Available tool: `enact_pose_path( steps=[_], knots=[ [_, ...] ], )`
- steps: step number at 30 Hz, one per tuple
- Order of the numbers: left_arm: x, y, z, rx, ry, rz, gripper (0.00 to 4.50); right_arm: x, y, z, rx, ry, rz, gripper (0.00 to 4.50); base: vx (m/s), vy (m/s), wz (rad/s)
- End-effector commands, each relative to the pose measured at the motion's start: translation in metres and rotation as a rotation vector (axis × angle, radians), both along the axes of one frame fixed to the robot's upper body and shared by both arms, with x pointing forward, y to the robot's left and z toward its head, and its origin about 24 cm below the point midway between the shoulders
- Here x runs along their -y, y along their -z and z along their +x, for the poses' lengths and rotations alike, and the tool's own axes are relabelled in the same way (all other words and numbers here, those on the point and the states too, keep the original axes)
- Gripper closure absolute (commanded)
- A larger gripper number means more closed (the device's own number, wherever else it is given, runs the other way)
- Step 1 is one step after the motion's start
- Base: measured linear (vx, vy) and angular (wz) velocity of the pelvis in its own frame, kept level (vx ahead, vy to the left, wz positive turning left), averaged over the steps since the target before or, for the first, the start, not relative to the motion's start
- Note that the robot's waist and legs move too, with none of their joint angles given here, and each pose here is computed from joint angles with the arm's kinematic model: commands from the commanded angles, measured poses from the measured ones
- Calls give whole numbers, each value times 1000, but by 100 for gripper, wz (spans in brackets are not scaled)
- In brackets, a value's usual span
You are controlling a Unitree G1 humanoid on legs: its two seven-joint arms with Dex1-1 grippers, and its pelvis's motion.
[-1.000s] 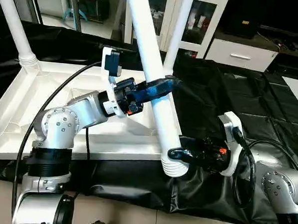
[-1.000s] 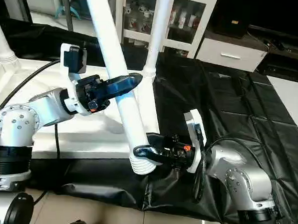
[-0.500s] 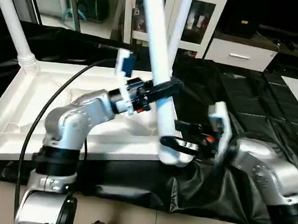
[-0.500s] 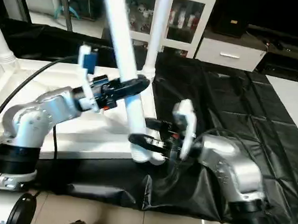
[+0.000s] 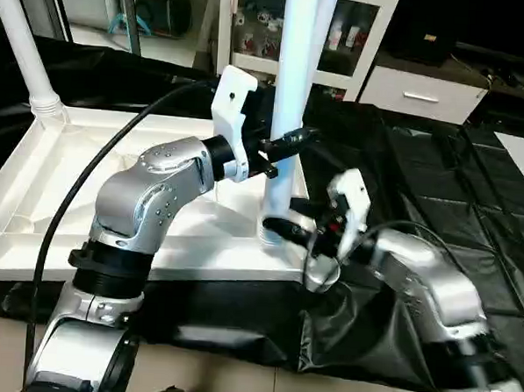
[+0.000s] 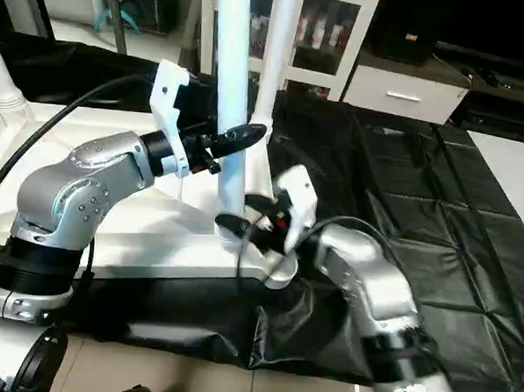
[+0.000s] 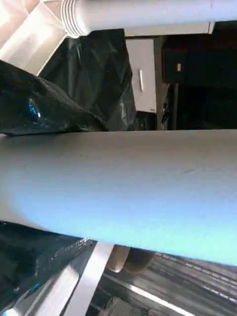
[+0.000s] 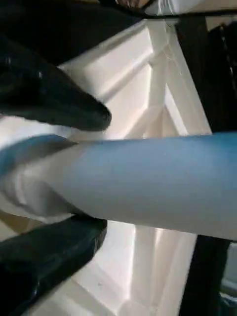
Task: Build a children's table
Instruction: Insert table leg to table base
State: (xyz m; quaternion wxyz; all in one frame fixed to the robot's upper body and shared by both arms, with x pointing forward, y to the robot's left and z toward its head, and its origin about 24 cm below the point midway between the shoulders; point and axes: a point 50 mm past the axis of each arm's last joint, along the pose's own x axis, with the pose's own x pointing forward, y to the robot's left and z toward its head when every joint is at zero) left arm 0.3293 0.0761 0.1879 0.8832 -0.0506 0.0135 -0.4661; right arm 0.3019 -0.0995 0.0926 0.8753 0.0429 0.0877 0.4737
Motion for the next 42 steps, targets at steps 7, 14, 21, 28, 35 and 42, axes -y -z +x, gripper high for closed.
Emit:
enact_pose_path(
  steps=[7,14,21,28,35,42],
  knots=[
    [9,-9,-6,42,43,9,267,2,-4,9,51,42,-26,254,0,0,0],
    [7,-9,-5,45,33,25,267,2,-3,9,60,22,-17,264,0,0,0],
    [-5,-7,-7,-40,101,-4,177,9,-14,-2,59,-122,66,264,0,0,0],
    [-15,-17,-14,-90,278,-173,111,24,-25,-16,14,-305,153,264,0,0,0],
    [-17,-28,-32,-124,554,-332,99,41,-29,-31,-79,-499,171,264,0,0,0],
    [-16,-21,-42,-162,656,-288,99,46,-28,-39,-135,-587,134,264,0,0,0]
  ],
)
